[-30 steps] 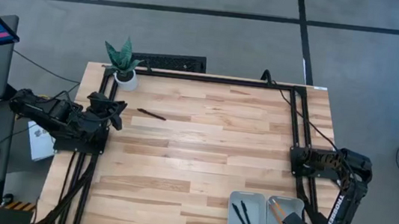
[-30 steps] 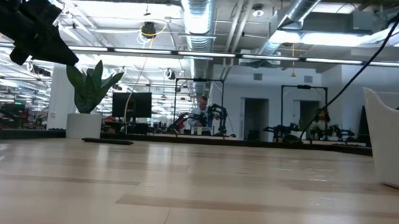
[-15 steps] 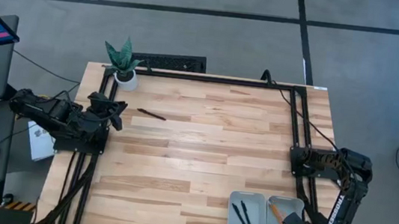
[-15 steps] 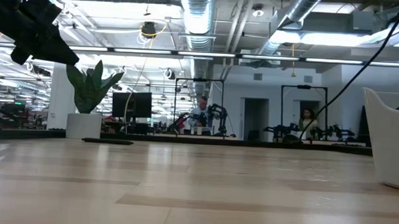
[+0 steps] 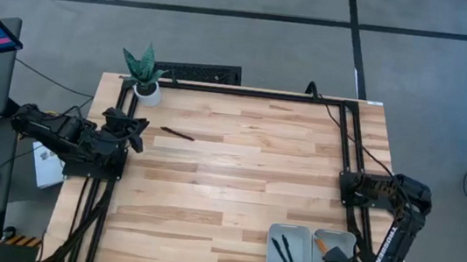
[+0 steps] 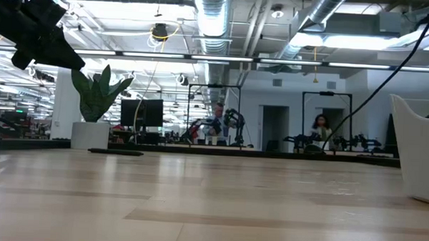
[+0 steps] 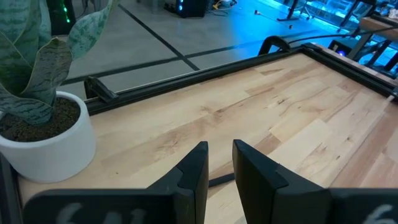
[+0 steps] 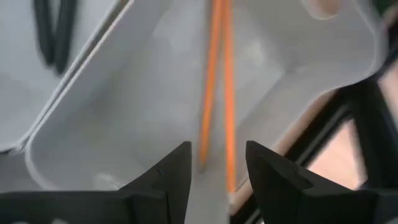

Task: Sort pens & pencils
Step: Put the black pen into the bottom left gray bin

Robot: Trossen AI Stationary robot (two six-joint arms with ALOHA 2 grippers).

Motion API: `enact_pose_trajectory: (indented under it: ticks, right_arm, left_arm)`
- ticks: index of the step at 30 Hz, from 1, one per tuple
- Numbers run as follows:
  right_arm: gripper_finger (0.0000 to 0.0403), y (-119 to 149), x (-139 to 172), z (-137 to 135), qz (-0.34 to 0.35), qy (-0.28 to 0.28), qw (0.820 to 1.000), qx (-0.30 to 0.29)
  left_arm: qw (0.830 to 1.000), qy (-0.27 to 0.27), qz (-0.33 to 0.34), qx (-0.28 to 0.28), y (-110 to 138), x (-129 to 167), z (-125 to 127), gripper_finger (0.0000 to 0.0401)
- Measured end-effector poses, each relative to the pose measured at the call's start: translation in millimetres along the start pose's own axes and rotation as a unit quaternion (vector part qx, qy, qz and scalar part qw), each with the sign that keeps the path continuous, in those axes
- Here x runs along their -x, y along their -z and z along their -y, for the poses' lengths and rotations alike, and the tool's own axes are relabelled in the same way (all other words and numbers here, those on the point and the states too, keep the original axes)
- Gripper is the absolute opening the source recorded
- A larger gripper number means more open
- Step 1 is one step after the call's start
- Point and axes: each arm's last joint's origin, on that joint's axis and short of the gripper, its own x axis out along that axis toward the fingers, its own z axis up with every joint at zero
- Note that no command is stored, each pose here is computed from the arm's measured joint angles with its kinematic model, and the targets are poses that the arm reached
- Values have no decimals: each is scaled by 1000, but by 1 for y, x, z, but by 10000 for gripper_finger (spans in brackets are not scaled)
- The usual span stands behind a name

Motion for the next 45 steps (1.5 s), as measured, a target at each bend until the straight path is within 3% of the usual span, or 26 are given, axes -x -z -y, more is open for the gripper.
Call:
enact_pose_trajectory:
  ticks: [4,8,13,18,25,32,39,45]
  right_arm:
    - [168,-4,2,-1,-7,6,999,-41]
    - [165,-12,3,-10,-10,-24,999,-48]
    - [161,-31,5,-22,-10,-46,998,-36]
    - [160,-62,7,-31,4,-49,999,12]
    - [158,-109,16,-36,24,-34,996,75]
    - [151,-164,52,-36,135,-40,984,112]
    - [148,-232,82,-36,200,-81,968,129]
    - [150,-299,96,-35,254,-152,947,123]
  left_arm:
    - [1000,0,0,0,0,0,0,64]
    - [1000,0,0,0,0,0,0,64]
    - [1000,0,0,0,0,0,0,64]
    - [1000,0,0,0,0,0,0,64]
    - [1000,3,-3,1,0,0,0,64]
    - [1000,6,-5,2,0,0,1,64]
    - [1000,12,-8,5,0,0,1,64]
    - [1000,13,-7,9,-1,0,2,64]
